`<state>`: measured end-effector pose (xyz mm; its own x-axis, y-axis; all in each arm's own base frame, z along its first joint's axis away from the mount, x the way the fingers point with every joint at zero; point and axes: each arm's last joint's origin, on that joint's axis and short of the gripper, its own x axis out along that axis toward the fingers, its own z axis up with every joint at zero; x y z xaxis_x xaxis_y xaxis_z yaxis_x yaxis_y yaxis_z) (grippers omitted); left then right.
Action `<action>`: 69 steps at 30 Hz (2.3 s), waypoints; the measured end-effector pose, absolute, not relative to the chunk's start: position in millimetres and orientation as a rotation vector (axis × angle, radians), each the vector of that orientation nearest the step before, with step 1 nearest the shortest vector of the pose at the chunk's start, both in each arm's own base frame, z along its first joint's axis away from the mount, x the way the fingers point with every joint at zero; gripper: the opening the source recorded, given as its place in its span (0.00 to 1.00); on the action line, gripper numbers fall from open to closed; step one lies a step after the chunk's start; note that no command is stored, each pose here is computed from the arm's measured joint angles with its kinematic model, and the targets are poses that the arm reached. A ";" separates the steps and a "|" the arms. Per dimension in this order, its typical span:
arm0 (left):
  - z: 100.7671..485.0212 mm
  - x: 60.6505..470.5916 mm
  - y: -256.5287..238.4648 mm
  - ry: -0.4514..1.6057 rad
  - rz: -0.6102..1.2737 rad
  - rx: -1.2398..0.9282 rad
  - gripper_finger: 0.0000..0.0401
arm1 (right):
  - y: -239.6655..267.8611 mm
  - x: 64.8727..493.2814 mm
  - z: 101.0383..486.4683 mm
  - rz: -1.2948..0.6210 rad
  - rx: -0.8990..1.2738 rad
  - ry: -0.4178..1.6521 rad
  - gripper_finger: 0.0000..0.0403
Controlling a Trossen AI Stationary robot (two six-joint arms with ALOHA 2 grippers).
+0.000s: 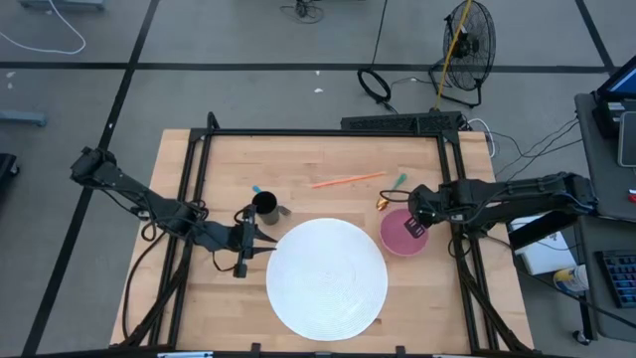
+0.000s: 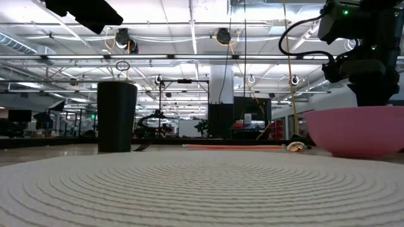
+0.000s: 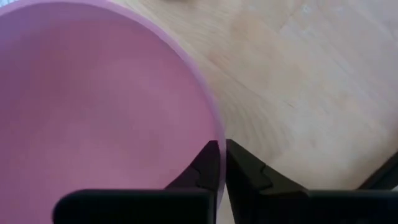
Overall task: Pick & Place Utensil
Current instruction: Put the pink bowl on the white table mat
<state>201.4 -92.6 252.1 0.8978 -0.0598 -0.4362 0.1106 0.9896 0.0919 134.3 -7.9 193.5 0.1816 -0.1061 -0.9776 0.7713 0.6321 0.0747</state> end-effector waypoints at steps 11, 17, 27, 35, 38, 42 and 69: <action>252.1 201.4 -92.6 0.447 -0.089 0.120 0.22 | -6.5 137.5 201.8 -0.604 0.668 1.238 0.01; 252.2 201.5 -92.1 0.444 -0.069 0.124 0.22 | -6.8 145.8 223.3 -0.556 0.659 1.170 0.01; 252.2 201.5 -91.9 0.443 -0.063 0.126 0.22 | 3.6 172.8 252.9 -0.371 0.579 1.053 0.01; 252.3 201.6 -91.7 0.442 -0.062 0.124 0.22 | 27.6 212.7 265.6 -0.247 0.494 1.063 0.01; 252.2 201.6 -91.7 0.442 -0.062 0.122 0.22 | 43.2 230.1 266.8 -0.205 0.454 1.096 0.01; 252.3 201.6 -91.7 0.442 -0.061 0.118 0.22 | 68.1 248.3 263.1 -0.157 0.399 1.137 0.01; 252.1 201.5 -91.9 0.444 -0.052 0.077 0.22 | 96.2 293.6 233.5 -0.046 0.454 1.085 0.01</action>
